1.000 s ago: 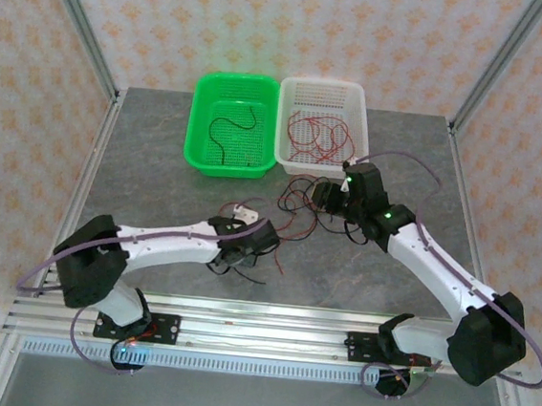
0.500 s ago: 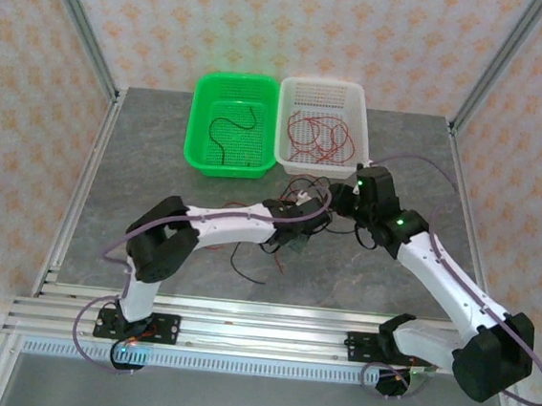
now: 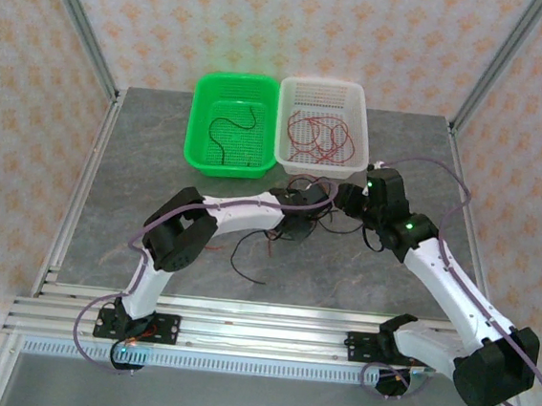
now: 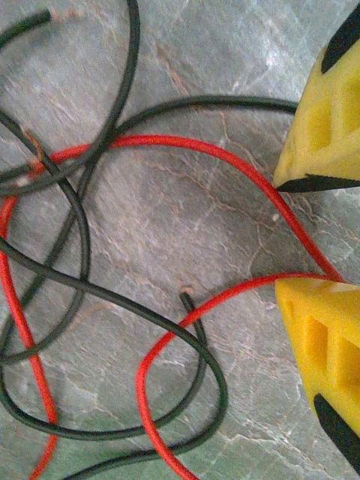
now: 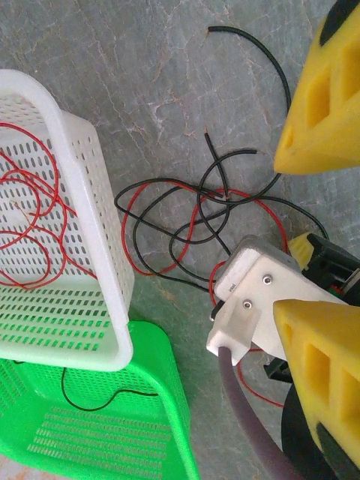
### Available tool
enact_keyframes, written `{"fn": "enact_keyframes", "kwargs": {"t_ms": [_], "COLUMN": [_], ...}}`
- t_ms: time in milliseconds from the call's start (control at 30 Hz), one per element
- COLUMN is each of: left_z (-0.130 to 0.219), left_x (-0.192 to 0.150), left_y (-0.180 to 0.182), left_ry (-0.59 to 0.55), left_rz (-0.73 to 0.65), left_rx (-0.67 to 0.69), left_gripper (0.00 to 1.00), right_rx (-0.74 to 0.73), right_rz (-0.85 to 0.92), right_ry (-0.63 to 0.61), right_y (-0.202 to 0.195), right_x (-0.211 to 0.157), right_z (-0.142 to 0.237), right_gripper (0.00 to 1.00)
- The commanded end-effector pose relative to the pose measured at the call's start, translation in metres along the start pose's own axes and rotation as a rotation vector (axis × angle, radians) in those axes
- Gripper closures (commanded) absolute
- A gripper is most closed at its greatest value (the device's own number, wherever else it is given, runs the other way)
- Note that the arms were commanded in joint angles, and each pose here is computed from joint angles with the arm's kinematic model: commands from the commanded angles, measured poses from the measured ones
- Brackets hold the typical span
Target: Untangle the cables
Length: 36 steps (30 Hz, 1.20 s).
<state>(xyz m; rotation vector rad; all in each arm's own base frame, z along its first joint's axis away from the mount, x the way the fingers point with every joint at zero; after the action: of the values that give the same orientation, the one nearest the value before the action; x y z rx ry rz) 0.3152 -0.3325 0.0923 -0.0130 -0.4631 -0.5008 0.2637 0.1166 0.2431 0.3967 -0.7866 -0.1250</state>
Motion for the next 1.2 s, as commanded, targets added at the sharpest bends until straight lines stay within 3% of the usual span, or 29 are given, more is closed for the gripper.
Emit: {"fn": "enact_keyframes", "kwargs": {"t_ms": [0,267,500,567,667,933,1167], "left_z": [-0.011,-0.022,-0.018,-0.008,0.023,0.16,0.216], "left_x": [-0.004,-0.02,-0.011,-0.003,0.017,0.063,0.063], "left_y": [-0.006,-0.004,-0.001,-0.001,0.0,-0.002,-0.009], "left_ry": [0.032,0.06,-0.001,-0.04,-0.128,-0.433,-0.539], "left_rz": [-0.044,-0.066,-0.089,-0.085,-0.062,0.045,0.101], "left_rx": [-0.027,-0.023,0.003,0.005,0.001,-0.124,-0.229], "left_gripper": [0.64,0.74,0.99,1.0,1.0,1.0,1.0], "right_rx": [-0.03,-0.025,-0.026,-0.028,-0.028,0.021,0.222], "right_rz": [0.004,0.003,0.003,0.001,-0.003,-0.046,-0.063], "right_ry": [-0.006,-0.006,-0.011,-0.014,-0.02,-0.01,0.081], "right_y": [-0.006,-0.005,-0.006,-0.006,-0.007,-0.011,0.013], "right_x": [0.0,0.0,0.001,0.001,0.001,-0.001,-0.004], "right_z": [0.003,0.002,0.005,0.006,0.009,-0.007,-0.045], "right_gripper": [0.53,0.53,0.53,0.53,0.53,0.53,0.53]}}
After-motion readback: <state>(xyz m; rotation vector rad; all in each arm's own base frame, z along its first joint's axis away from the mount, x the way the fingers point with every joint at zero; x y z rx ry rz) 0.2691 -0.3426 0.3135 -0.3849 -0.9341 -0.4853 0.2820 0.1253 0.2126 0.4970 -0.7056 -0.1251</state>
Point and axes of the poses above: each hand's point on the last joint's axis, 136 mm out from that joint toward the fingers, its own z axis back along the fingers, its own y axis along the line the jaws close on, x = y × z, the point moved 6 cm from there along z, back along the fingers, and after that the axes turned 4 degrees about z, right-handed, at the moved point
